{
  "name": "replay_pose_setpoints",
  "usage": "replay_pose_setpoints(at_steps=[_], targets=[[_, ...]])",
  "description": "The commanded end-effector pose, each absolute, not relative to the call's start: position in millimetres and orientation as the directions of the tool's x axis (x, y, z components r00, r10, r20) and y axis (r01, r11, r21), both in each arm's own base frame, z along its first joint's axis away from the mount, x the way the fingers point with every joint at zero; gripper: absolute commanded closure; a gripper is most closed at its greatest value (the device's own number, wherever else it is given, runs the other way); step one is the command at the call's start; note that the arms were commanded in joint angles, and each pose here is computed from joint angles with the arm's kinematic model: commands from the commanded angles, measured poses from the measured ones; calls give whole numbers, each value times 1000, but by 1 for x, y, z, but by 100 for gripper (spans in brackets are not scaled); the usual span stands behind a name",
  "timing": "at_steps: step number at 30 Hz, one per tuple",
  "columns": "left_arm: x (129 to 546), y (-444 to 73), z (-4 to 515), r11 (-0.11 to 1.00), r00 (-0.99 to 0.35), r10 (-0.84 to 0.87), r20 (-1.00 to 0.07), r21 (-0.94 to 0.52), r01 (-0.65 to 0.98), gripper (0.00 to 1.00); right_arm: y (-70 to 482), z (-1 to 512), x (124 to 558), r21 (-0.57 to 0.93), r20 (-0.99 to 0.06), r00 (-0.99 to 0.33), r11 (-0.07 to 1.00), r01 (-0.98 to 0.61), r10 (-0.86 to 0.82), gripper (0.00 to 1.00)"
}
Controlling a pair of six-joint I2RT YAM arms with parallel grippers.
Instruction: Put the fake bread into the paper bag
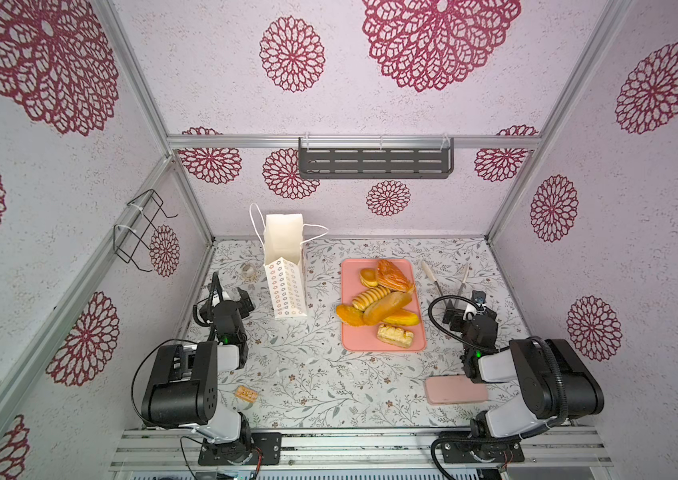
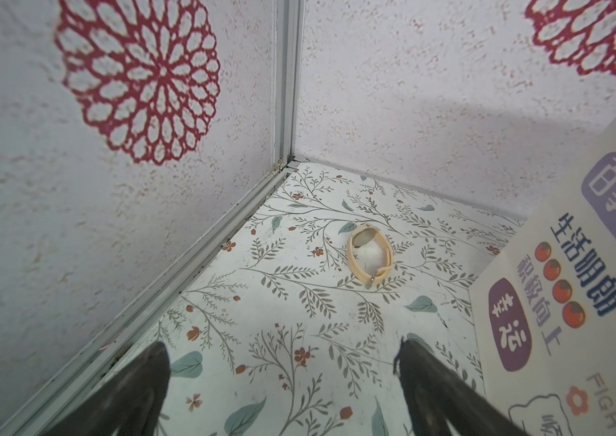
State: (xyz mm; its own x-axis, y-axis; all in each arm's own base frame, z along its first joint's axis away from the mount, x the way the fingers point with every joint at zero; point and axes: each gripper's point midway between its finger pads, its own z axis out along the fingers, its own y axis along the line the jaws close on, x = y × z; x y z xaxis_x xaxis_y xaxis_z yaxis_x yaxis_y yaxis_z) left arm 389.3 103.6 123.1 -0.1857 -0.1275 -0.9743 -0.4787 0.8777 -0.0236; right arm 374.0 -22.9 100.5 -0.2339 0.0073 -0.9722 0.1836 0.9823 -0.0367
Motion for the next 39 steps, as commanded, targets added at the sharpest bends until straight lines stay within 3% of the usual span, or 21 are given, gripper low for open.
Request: replay_pose_setpoints(at_steps=[1,17,20,27,32,36,39], targets=[[392,100,124,884,-192,-108,-975,-6,-467,3,-23,114,377,-31,-982,-190,983,183,4,1],[390,100,125,886,-186,-108,-977,-9,-463,3,-24,114,376,-29,-982,-187,982,184,6,1],[384,105,138,867,-160,-118,-980,-23,-498,3,-35,127,368,-12,-988,-153,967,255,28,1],[375,123,191,777,-249,-219,-943,-14,-630,3,-62,166,352,38,-971,-197,904,425,133,1],[343,129,243,696,-100,-325,-940,-166,-698,3,-87,187,325,185,-928,-150,769,612,342,1],[326,108,277,740,-132,-419,-898,-254,-623,3,-55,206,331,296,-876,-226,846,442,425,5],[318,87,294,802,-238,-438,-867,-257,-539,2,-27,220,334,353,-840,-308,881,316,447,23]])
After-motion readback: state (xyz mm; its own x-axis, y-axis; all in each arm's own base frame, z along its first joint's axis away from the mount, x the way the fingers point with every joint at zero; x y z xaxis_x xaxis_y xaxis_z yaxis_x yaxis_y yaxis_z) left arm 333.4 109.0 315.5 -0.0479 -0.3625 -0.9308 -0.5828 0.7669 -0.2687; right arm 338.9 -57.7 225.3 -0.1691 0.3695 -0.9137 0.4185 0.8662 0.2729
